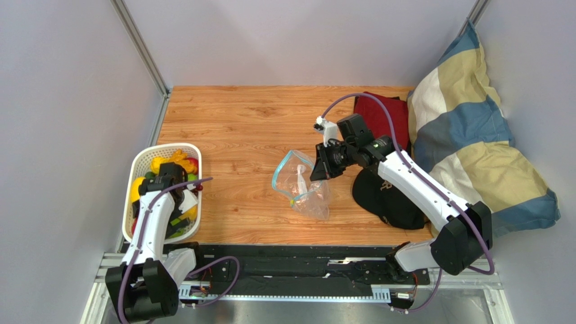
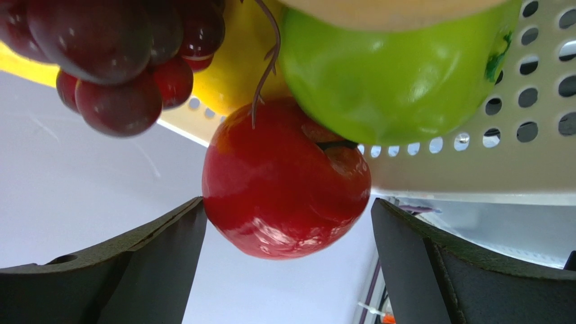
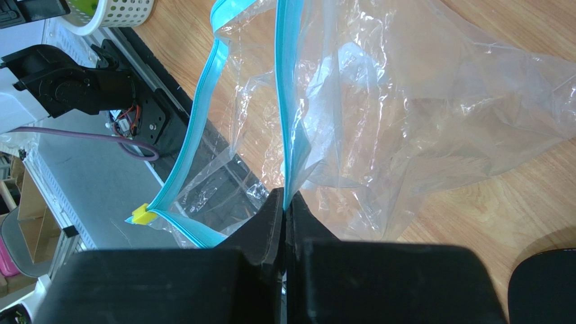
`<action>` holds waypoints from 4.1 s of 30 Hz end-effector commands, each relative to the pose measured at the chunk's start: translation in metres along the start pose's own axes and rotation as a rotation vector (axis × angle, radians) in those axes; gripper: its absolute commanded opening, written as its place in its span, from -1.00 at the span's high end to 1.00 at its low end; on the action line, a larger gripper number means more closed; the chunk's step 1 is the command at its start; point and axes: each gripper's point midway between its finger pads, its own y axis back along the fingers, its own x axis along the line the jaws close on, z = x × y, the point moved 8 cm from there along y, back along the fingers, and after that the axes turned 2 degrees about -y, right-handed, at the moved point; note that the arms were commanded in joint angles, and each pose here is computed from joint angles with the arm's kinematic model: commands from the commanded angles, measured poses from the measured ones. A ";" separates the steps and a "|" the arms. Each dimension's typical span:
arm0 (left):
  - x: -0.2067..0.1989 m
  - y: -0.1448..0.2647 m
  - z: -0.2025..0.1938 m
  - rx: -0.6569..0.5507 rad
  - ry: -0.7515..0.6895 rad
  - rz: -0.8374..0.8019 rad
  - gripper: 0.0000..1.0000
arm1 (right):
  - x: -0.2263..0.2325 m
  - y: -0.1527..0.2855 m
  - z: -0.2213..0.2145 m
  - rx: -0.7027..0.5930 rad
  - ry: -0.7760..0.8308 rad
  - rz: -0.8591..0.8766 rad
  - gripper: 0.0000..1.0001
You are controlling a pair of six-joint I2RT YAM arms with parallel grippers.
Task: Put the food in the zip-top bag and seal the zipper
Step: Pick up the fake fruit from the bin, then place the fake fruit in the zipper food storage bag, then pick up the fake vegetable from the bin.
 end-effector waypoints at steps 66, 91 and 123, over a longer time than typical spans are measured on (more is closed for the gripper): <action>0.007 0.264 0.138 -1.341 0.147 -0.598 -0.98 | 0.045 -0.043 0.047 0.018 -0.168 0.412 1.00; 0.124 0.095 0.082 -0.953 0.404 -0.268 -0.74 | 0.029 -0.055 0.043 0.035 -0.181 0.348 1.00; 0.121 0.019 0.172 -0.586 0.258 0.090 -0.57 | 0.009 -0.071 0.050 0.053 -0.221 0.306 1.00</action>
